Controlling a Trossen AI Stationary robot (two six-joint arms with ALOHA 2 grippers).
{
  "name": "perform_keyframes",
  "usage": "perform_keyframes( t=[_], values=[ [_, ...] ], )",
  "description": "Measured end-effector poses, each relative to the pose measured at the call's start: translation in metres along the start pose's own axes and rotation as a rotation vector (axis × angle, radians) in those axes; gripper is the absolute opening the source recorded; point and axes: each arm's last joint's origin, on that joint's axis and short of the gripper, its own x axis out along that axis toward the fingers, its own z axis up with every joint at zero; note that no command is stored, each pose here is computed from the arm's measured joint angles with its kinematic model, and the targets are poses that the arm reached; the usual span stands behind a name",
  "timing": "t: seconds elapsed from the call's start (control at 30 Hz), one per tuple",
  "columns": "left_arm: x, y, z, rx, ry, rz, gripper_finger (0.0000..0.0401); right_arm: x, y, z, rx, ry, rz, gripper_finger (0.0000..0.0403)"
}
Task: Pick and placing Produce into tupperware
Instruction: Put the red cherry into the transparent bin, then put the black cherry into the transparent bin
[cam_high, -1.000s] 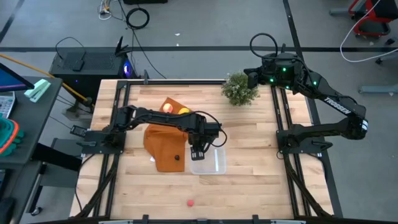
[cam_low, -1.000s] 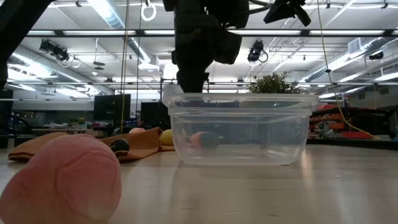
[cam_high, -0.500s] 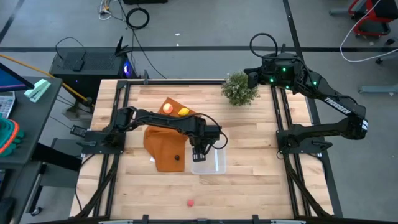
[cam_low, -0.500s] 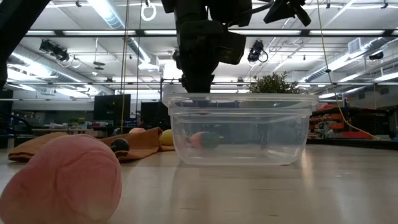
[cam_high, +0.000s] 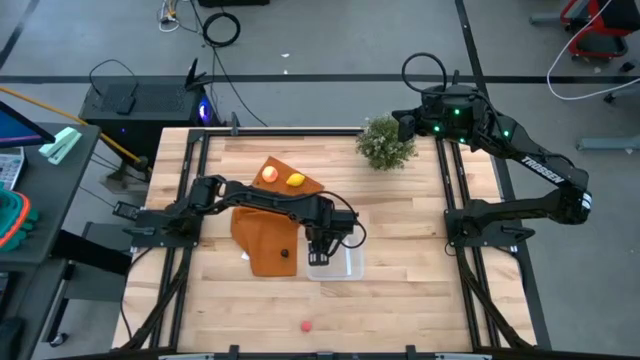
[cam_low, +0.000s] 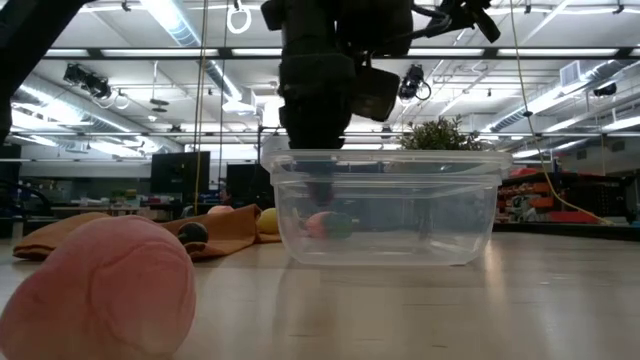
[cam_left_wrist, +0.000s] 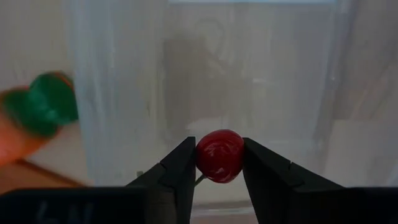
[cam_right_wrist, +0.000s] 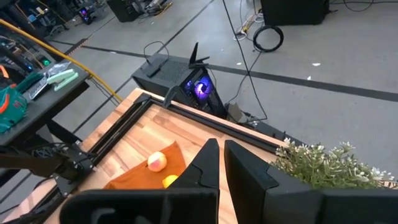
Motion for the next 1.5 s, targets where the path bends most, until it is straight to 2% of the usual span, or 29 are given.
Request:
perform_keyframes(
  t=[0.7, 1.1, 1.3, 1.5],
  values=[
    [0.001, -0.003, 0.002, 0.041, -0.026, 0.011, 0.0157, 0.0, 0.0, 0.0, 0.03, 0.0, 0.0, 0.0001],
    [0.0, -0.001, 0.0, 0.041, 0.002, 0.014, 0.0136, 0.0, 0.0, 0.0, 0.03, 0.0, -0.001, 0.0001],
    [-0.02, 0.007, -0.008, 0.067, 0.038, 0.021, 0.012, 0.0, 0.0, 0.0, 0.021, 0.0, -0.001, 0.0001],
    [-0.051, 0.01, -0.013, 0.051, -0.012, 0.019, 0.011, 0.0, 0.0, 0.0, 0.017, 0.001, -0.001, 0.0001]
  ],
)
